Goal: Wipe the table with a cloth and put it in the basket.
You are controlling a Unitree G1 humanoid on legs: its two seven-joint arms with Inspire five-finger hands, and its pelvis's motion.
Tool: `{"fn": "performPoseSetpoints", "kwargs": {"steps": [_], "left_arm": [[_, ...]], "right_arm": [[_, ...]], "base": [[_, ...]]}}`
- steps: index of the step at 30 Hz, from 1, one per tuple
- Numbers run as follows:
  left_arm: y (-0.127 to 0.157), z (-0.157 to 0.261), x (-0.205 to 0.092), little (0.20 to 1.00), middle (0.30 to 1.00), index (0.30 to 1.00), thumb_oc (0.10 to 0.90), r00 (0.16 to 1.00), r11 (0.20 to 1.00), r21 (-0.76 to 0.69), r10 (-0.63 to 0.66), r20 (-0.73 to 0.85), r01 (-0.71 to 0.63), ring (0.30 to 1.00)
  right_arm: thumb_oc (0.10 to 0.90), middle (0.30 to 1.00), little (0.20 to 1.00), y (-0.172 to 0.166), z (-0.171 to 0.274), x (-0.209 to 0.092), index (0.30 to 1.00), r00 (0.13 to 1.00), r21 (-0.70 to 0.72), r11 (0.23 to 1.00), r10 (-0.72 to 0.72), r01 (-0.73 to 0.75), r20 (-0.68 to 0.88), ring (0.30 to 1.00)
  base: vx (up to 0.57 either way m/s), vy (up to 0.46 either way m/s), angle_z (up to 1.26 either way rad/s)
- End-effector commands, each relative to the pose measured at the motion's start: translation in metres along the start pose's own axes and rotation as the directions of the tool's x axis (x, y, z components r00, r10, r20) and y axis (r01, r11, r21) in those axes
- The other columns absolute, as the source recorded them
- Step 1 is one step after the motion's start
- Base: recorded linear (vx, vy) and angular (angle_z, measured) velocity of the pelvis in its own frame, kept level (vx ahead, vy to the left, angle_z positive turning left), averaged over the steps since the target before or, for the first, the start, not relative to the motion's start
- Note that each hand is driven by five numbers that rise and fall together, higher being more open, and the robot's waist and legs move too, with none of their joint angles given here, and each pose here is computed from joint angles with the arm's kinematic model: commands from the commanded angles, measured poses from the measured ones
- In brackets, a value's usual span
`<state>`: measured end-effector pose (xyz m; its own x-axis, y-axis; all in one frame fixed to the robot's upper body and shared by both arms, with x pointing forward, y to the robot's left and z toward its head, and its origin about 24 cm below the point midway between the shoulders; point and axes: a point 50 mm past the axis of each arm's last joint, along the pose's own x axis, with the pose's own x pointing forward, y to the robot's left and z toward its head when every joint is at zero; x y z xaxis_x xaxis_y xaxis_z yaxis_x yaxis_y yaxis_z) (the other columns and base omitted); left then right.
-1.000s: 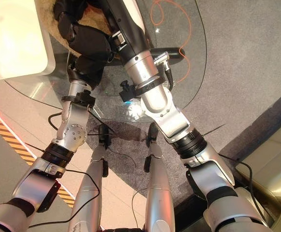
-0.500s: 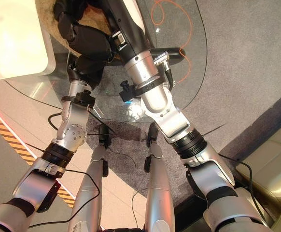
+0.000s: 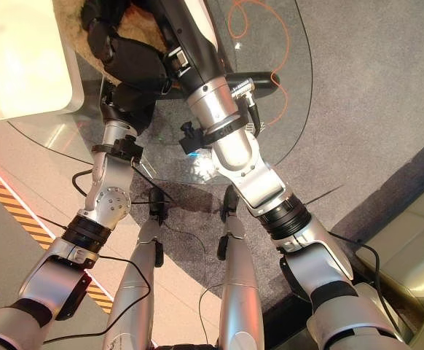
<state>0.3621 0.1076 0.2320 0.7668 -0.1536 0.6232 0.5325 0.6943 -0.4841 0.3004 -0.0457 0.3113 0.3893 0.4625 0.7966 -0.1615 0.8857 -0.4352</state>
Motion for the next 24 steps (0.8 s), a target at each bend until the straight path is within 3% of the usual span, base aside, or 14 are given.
{"fn": "performPoseSetpoints", "kwargs": {"steps": [1,24], "left_arm": [[-0.052,0.026,0.019,0.2,0.3,0.3,0.1,0.95,0.966,-0.014,-0.249,0.19,0.256,0.3],[-0.037,0.037,0.021,0.2,0.3,0.3,0.1,0.956,0.978,0.04,-0.206,0.209,0.203,0.3]], "right_arm": [[0.8,0.9,0.9,0.005,0.073,0.017,0.9,0.909,0.134,0.991,-0.061,0.005,0.412,0.9],[0.8,0.9,0.9,-0.003,0.069,0.018,0.9,0.911,-0.009,0.996,-0.076,0.087,0.406,0.9]], "base": [[0.0,0.0,0.0],[0.0,0.0,0.0]]}}
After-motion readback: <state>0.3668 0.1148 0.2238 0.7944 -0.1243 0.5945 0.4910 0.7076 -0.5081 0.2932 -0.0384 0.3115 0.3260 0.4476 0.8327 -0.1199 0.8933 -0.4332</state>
